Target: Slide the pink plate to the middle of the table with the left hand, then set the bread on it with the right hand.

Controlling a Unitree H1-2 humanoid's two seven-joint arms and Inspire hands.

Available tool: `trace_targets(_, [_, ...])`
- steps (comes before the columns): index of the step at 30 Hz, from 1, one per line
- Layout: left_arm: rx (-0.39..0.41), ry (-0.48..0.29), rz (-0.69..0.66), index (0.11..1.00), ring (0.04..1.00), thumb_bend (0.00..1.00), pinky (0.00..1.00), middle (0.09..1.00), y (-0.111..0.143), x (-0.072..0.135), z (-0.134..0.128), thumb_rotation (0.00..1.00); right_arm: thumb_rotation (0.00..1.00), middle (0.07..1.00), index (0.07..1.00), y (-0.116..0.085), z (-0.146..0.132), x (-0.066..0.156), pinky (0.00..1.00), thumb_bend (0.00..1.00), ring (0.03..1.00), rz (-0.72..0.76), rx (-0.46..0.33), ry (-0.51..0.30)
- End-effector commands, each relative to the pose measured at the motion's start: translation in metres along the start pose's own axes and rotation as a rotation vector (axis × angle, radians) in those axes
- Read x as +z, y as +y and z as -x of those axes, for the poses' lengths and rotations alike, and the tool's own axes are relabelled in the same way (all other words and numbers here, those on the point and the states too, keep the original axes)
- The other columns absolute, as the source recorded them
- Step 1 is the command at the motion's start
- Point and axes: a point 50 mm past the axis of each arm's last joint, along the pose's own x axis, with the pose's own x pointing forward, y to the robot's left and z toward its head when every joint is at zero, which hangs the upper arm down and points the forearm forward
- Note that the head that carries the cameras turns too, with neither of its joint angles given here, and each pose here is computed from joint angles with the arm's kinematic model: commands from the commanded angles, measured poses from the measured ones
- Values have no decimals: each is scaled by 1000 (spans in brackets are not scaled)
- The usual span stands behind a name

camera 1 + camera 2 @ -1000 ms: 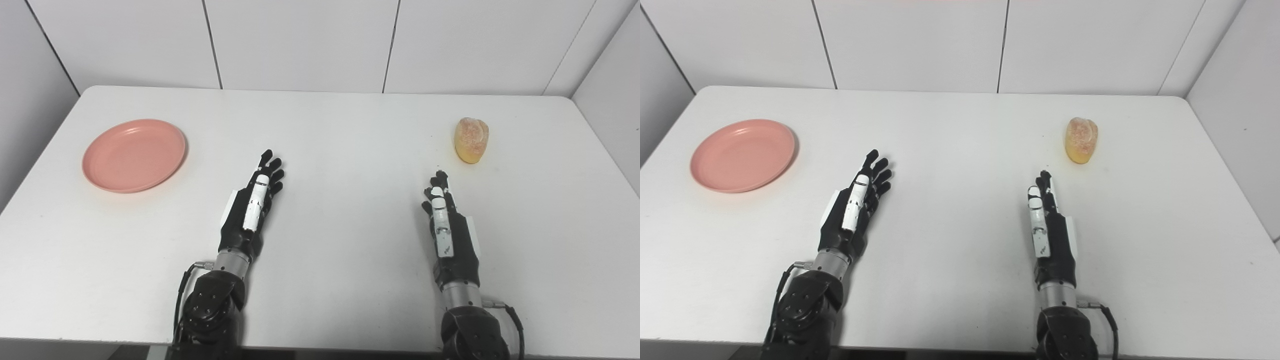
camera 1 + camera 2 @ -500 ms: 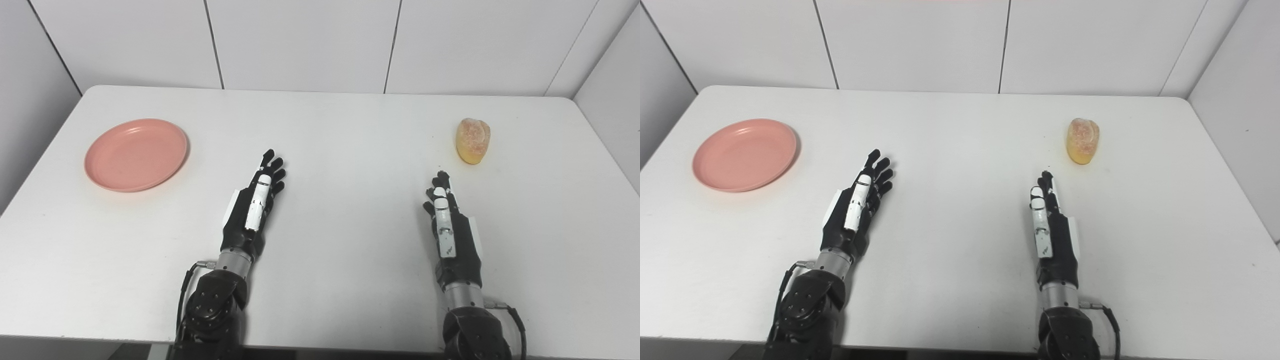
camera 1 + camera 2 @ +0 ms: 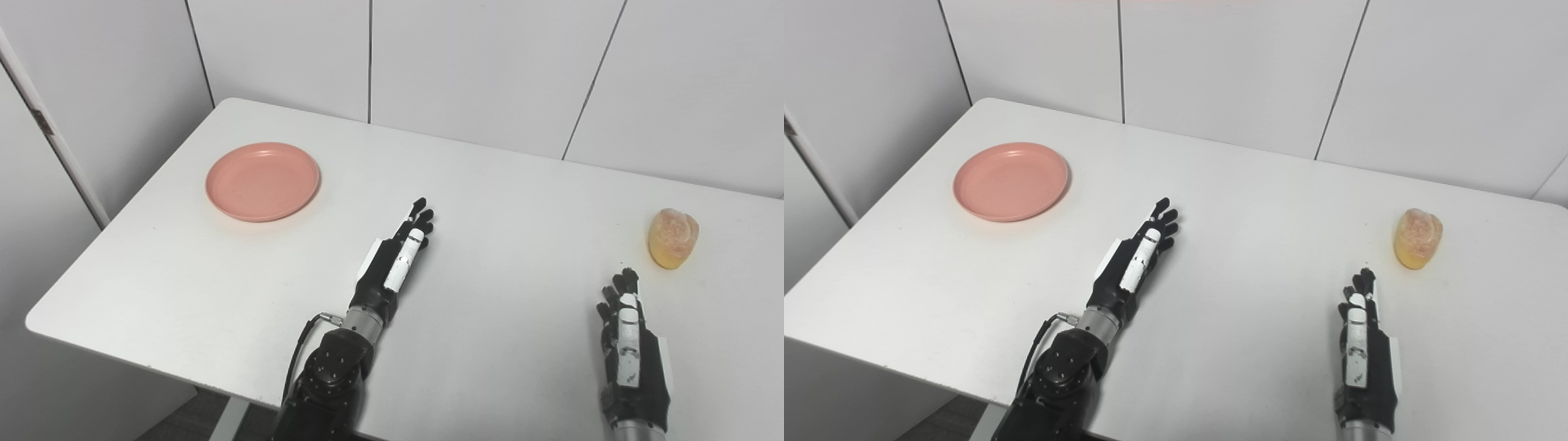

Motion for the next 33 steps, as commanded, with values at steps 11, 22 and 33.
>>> trace_targets(11, [-27, 55, 0, 974, 954, 322, 952, 967, -14, -21, 2, 1000, 1000, 1000, 1000, -6, -4, -1, 1000, 199, 996, 13, 21, -44])
trace_targets(22, [-24, 46, 5, 972, 956, 333, 957, 969, -13, -15, 2, 1000, 1000, 998, 999, 0, -3, 1, 1000, 192, 989, 7, 10, -36])
trace_targets(33, [-54, -56, 11, 972, 962, 342, 981, 973, -12, 24, -12, 1000, 1000, 989, 987, 2, -11, 6, 1000, 181, 981, 8, 5, -35])
